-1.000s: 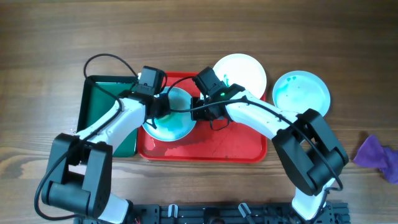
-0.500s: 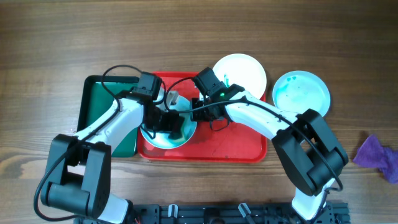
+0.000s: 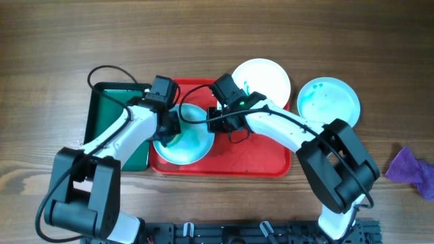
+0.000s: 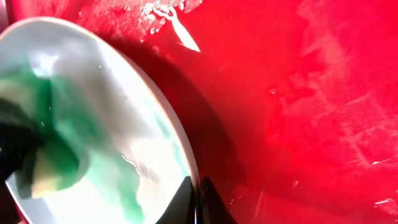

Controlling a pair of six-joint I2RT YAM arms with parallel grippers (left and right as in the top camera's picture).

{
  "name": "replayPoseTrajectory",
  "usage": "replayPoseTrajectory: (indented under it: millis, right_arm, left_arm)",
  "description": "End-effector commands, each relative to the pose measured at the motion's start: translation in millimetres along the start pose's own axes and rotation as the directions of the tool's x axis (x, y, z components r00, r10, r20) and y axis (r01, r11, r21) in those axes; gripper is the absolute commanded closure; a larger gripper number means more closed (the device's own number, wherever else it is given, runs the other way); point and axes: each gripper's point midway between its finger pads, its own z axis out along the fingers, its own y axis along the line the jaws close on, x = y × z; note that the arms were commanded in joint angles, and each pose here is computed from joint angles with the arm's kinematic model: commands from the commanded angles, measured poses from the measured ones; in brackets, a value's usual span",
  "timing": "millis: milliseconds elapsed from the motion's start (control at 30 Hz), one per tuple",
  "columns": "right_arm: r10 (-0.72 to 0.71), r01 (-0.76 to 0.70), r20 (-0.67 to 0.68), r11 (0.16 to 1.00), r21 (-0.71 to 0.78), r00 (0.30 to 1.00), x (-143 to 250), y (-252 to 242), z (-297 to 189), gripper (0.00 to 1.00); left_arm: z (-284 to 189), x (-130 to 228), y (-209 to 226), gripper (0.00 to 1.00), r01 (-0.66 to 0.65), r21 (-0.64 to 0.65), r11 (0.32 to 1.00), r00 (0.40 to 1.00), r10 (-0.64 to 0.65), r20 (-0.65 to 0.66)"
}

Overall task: Clean dirty plates on tray and stack at the side
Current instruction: 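Hold the plate with right gripper and scrub it with the left sponge, then lift the plate with right gripper and stack it on the first plate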

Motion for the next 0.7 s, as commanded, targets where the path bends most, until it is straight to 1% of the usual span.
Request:
replayPoseTrajectory:
  millis: [0,33,67,100,133,233,267,300,333,400,433,533,667]
  right_arm:
    - [-0.001,0.001,0.005,1.000,-0.013,1.000,-4,4,1,0.96]
    - [-0.001,0.001,0.004,1.000,-0.014,1.000,-4,5,1,0.96]
    - [-0.002,0.002,0.003,1.000,-0.016,1.000,-4,5,1,0.96]
    - [-0.001,0.001,0.002,1.000,-0.016,1.000,-4,5,1,0.96]
    - [-0.002,0.002,0.000,1.000,-0.018,1.000,-3,5,1,0.96]
    - [-0.001,0.001,0.000,1.000,-0.018,1.000,-3,5,1,0.96]
    - [-0.001,0.001,-0.001,1.000,-0.018,1.000,-3,5,1,0.96]
    - [-0.001,0.001,-0.001,1.000,-0.018,1.000,-3,5,1,0.96]
    - [-0.001,0.001,-0.002,1.000,-0.017,1.000,-3,5,1,0.96]
    - [0.000,0.000,-0.005,1.000,-0.015,1.000,-2,4,1,0.96]
    - [0.001,-0.001,-0.006,1.000,-0.014,1.000,-2,4,1,0.96]
    - [0.001,-0.001,-0.005,1.000,-0.014,1.000,-2,4,1,0.96]
    - [0.000,0.000,0.000,1.000,-0.013,1.000,-3,4,1,0.96]
  left_arm:
    - [3,48,-20,0.96,-0.076,0.169,0.983,0.973,0.110,-0.202]
    - [-6,60,-44,0.96,-0.131,0.338,0.932,0.949,0.216,-0.229]
    - [-18,69,-66,0.96,-0.162,0.490,0.856,0.926,0.304,-0.224]
    - [-27,72,-80,0.96,-0.176,0.579,0.796,0.915,0.349,-0.201]
    - [-30,71,-86,0.96,-0.185,0.612,0.769,0.914,0.363,-0.180]
    - [-29,51,-96,0.96,-0.233,0.627,0.744,0.931,0.357,-0.078]
    - [-24,37,-96,0.96,-0.265,0.598,0.757,0.938,0.346,-0.022]
    - [-13,14,-84,0.96,-0.227,0.488,0.843,0.967,0.254,0.012]
    - [-5,-3,-69,0.96,-0.161,0.391,0.906,0.986,0.161,0.033]
    - [-2,-32,-40,0.96,-0.045,0.232,0.972,0.995,0.024,0.092]
    - [-7,-46,-29,0.96,-0.008,0.190,0.982,0.992,-0.016,0.122]
    - [-26,-74,-11,0.96,0.038,0.136,0.990,0.982,-0.063,0.180]
    - [-68,-103,4,0.96,0.078,0.118,0.990,0.976,-0.100,0.195]
